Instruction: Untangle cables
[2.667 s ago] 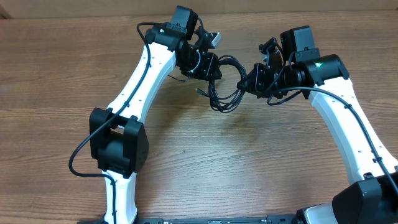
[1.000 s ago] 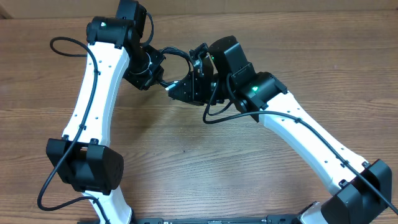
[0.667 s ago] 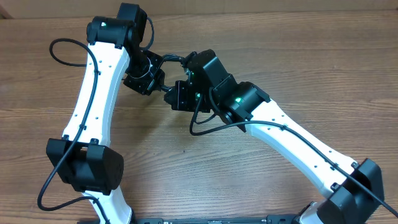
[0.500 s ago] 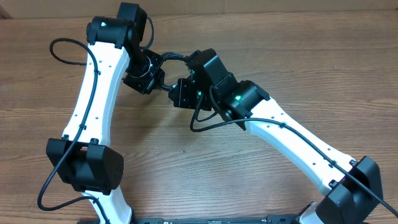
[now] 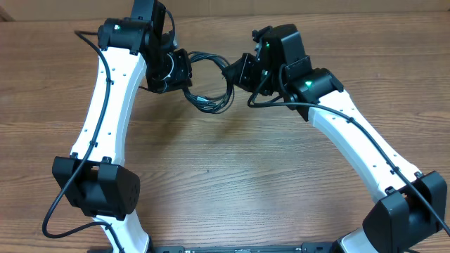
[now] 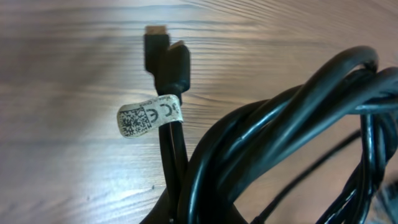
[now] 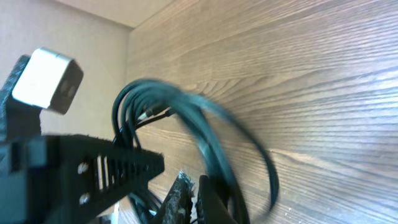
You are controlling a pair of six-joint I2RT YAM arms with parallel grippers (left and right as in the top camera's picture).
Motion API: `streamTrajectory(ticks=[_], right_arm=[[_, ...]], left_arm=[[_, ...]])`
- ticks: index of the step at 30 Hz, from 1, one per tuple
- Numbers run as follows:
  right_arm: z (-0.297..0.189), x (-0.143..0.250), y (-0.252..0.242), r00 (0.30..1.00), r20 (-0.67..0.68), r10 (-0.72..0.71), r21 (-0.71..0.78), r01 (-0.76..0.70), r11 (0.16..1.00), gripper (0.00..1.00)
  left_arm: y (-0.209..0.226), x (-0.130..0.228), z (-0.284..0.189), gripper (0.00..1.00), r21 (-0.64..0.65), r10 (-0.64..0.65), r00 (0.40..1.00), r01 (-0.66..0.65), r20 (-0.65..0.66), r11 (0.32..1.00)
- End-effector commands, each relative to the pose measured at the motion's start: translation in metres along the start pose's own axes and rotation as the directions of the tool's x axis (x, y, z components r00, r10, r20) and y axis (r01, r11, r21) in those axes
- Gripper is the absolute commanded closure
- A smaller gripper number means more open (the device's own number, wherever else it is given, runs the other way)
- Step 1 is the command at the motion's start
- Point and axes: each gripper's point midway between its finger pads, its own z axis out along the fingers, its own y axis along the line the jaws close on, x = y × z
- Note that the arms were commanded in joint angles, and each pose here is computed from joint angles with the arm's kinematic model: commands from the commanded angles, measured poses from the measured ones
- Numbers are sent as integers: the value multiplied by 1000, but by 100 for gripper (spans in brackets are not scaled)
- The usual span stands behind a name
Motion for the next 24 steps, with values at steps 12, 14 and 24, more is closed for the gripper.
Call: streamTrajectory(ticks=[12,14,24], right_arm=[[-77,-26,-17,998,43,-49,5,48,999,66],[-98,-37,-36,998,60,13,17,-14,1000,59],[-83,-24,-39,995,-94,-33,-129,20,991,51]], left_arm=[[-27,-15,-28,96,190,283,952,-301,117,934],[-35,-12,-33,96,275,258,960,-278,109,920],[-65,5,-49,96,493,77,996,-49,-37,869]])
